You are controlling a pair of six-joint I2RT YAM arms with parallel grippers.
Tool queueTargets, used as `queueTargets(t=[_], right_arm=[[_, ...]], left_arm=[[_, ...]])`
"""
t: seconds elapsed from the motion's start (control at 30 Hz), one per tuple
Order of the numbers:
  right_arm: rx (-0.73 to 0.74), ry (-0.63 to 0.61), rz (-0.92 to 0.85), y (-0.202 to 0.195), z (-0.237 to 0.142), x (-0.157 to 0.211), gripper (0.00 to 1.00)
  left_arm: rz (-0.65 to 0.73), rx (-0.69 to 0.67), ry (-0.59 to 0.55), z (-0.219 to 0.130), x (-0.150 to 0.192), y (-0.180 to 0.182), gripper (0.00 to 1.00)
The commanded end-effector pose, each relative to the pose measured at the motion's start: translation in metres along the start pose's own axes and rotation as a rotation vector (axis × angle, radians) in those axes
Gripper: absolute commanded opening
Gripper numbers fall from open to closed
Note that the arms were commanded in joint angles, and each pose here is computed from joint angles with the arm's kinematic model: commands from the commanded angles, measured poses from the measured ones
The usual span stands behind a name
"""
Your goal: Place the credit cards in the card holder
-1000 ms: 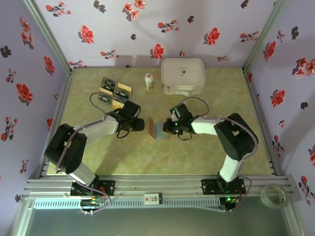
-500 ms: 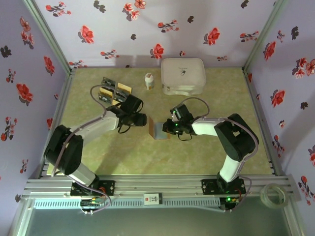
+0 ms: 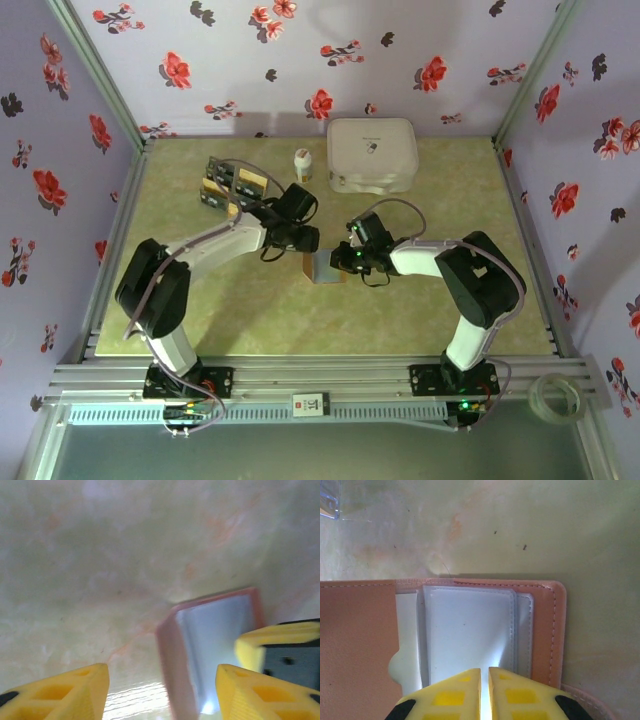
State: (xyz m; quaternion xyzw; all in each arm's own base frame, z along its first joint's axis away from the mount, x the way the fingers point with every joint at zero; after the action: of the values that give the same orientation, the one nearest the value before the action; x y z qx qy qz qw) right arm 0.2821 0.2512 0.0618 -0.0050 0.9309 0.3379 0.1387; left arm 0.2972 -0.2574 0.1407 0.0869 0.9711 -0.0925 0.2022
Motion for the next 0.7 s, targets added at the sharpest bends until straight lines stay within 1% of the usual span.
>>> queueTargets(t=[0.0,0.2,0.37,0.47,0.67], right_arm=[[0.036,0.016,0.021,-0.010,0.001,0.009,0.12],[0.030,0.015,0.025,-0.008,0.000,0.009,0.13],[0.019,0.011,0.027,-0.005,-0.003,0.007,0.14],[0.013,0.007,0.028,-0.001,-0.005,0.005,0.16],[-0.019,-0.017,0.014,0.014,-0.019,-0.002,0.22]], left_arm=[[0.053,-0.114,0.058,0.005,0.017,0.017,0.59],[0.071,-0.202,0.096,0.020,0.041,0.037,0.59],[0.083,-0.236,0.124,0.037,0.055,0.046,0.60],[0.087,-0.244,0.134,0.045,0.059,0.048,0.60],[0.104,-0.253,0.137,0.049,0.058,0.048,0.60]])
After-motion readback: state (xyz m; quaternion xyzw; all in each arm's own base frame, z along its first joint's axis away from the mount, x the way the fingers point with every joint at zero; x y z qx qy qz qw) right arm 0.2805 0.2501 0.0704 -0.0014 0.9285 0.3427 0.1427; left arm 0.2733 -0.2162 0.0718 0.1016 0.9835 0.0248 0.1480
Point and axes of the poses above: each hand's point on the last joint's axis, 136 mm out from that joint toward the fingers, its own z axis out along the fingers, its own y axis along the line the jaws close on, x = y × z, the point moved 5 cm from there along -z, back along the fingers, and after that the axes turned 2 degrees about -z, right-handed, at the moved point
